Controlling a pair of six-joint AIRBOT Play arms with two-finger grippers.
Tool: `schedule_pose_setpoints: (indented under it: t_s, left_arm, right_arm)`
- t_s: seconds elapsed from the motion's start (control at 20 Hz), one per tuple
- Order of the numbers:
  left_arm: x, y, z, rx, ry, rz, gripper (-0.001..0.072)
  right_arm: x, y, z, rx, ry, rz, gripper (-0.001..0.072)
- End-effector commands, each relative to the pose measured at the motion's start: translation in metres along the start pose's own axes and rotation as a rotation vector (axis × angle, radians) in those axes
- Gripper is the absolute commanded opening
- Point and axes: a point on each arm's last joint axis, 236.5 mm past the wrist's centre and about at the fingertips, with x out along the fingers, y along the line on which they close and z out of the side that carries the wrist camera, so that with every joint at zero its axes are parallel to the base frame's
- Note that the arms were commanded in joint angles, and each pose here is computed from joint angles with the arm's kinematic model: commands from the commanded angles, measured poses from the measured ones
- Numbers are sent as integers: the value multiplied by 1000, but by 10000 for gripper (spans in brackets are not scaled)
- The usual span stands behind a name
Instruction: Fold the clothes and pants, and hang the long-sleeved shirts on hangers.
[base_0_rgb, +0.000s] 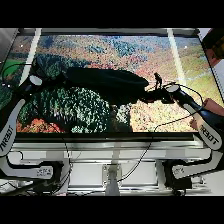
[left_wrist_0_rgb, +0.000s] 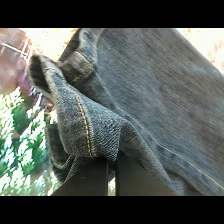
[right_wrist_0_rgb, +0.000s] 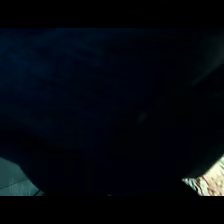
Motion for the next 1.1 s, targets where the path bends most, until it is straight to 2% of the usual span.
schedule_pose_setpoints:
  t_s: [0.0, 0.2, 0.35, 0.55, 0.65, 0.8, 1.05]
  left_arm:
    - [-4, -3, 3, 6, -8, -5, 38]
    - [-37, -25, 43, 84, -119, -41, 37]
    - [-92, -61, 96, 234, -280, -86, 37]
    - [-172, -87, 144, 356, -497, -84, 36]
    - [-208, -91, 155, 385, -567, -72, 37]
    - [-255, -99, 162, 452, -657, -43, 37]
    - [-328, -107, 166, 558, -794, 25, 37]
  right_arm:
    - [9, 28, 33, -104, -46, 19, 52]
    - [-56, 43, 91, -253, -136, -43, 51]
    - [-161, 47, 147, -369, -288, -199, 49]
    - [-317, 111, 205, -584, -616, -371, 48]
    - [-371, 145, 209, -666, -708, -428, 48]
    - [-397, 170, 192, -705, -697, -424, 49]
    - [-382, 153, 136, -683, -453, -438, 49]
